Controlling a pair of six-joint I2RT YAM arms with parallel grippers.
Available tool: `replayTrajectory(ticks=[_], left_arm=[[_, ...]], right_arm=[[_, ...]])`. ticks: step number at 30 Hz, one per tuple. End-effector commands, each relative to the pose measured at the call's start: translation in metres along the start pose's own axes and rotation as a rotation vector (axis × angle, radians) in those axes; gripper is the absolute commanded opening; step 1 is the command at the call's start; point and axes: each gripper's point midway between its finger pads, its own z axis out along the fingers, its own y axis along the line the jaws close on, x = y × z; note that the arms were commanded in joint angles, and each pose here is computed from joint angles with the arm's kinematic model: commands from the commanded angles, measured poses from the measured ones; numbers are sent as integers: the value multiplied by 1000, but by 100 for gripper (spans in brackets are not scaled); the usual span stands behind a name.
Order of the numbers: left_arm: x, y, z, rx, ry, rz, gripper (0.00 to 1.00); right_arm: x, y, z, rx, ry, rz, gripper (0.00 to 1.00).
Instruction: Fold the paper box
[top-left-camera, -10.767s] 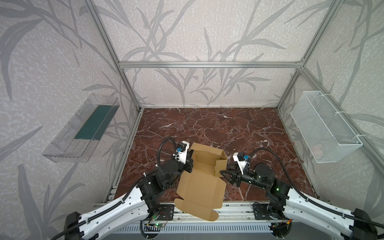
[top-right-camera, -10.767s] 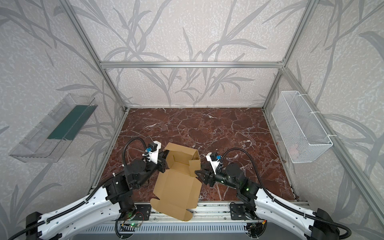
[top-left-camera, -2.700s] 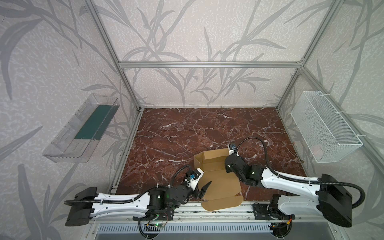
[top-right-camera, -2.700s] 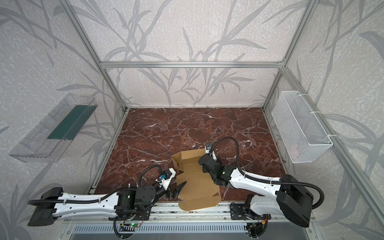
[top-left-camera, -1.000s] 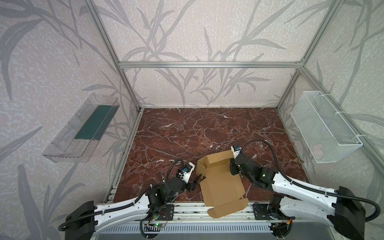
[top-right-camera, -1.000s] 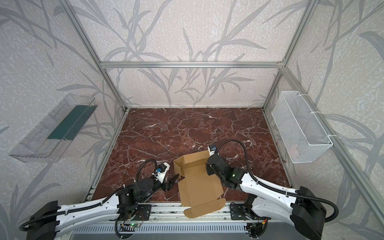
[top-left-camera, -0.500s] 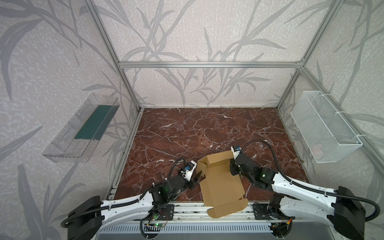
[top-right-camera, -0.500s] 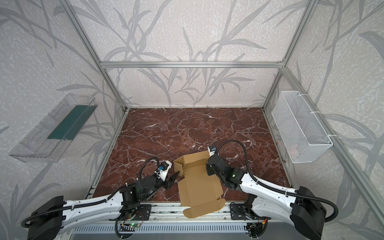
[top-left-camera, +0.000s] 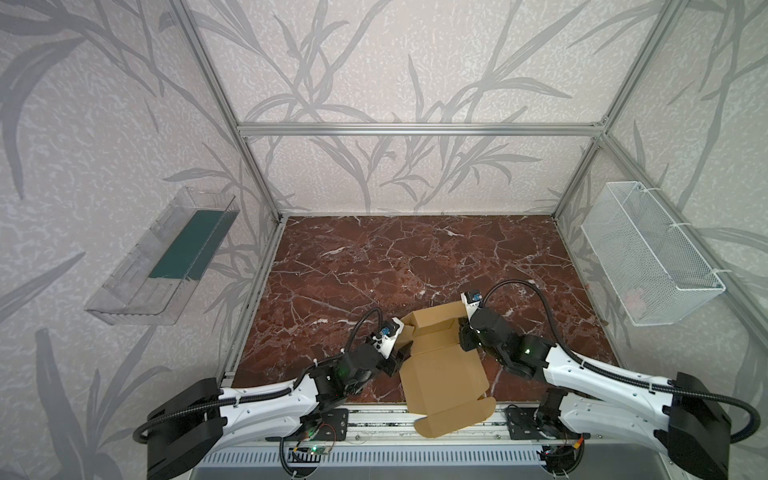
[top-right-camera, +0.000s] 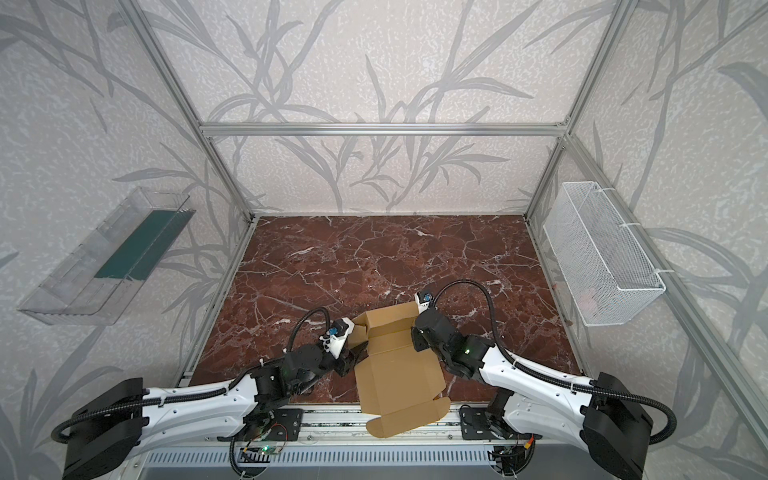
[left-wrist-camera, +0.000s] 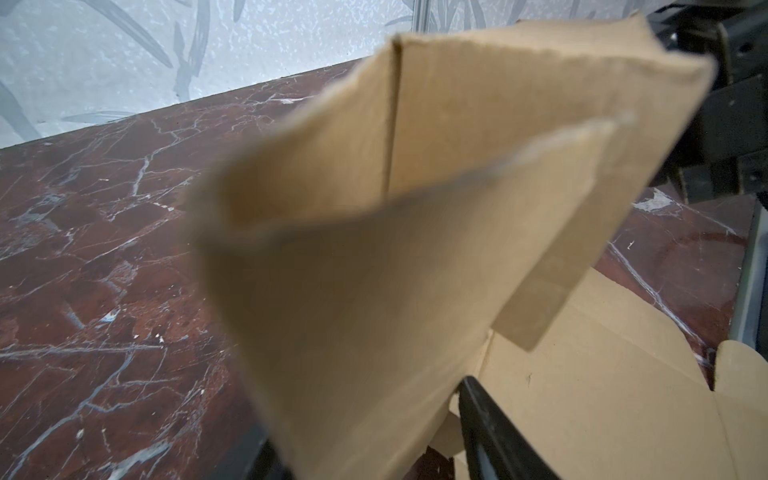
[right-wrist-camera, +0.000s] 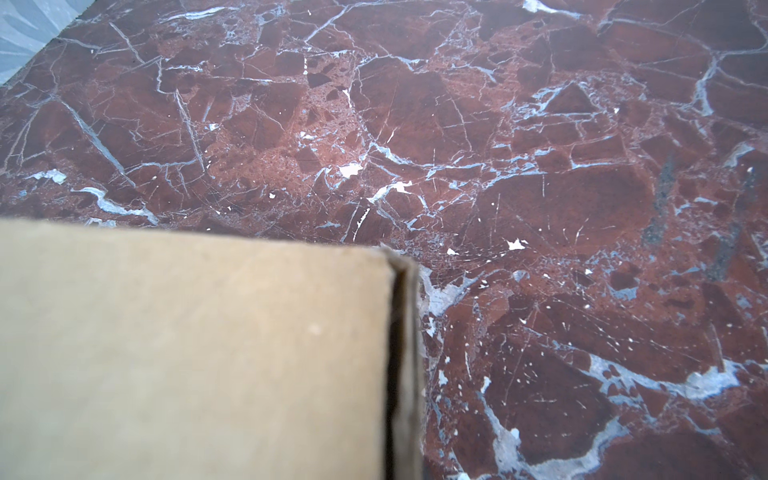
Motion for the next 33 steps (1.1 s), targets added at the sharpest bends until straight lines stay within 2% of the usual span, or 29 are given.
replayTrajectory(ticks=[1, 7, 11, 14, 18, 24, 27, 33], left_arm=[[-19, -7, -2, 37, -48, -34, 62], [-23, -1, -24, 47, -72, -68, 67], [-29, 8, -44, 36, -137, -117, 68], [-35, 30, -57, -61, -196, -143, 68], [-42, 66, -71, -262, -235, -180, 71], [-44, 92, -73, -441, -219, -194, 74], [-51, 99, -79, -465, -277, -226, 75], [-78, 98, -104, -396, -459, -296, 76]], right_arm=[[-3, -2, -2, 4, -14, 5, 0], [-3, -9, -4, 34, -22, -14, 0], [-4, -10, -5, 37, -23, -19, 0], [-4, -10, -6, 36, -24, -22, 0], [-7, -9, -7, 24, -29, -19, 0], [-9, -7, -8, 19, -31, -16, 0], [-8, -8, -9, 22, -29, -18, 0], [-5, -11, -9, 29, -27, -19, 0]])
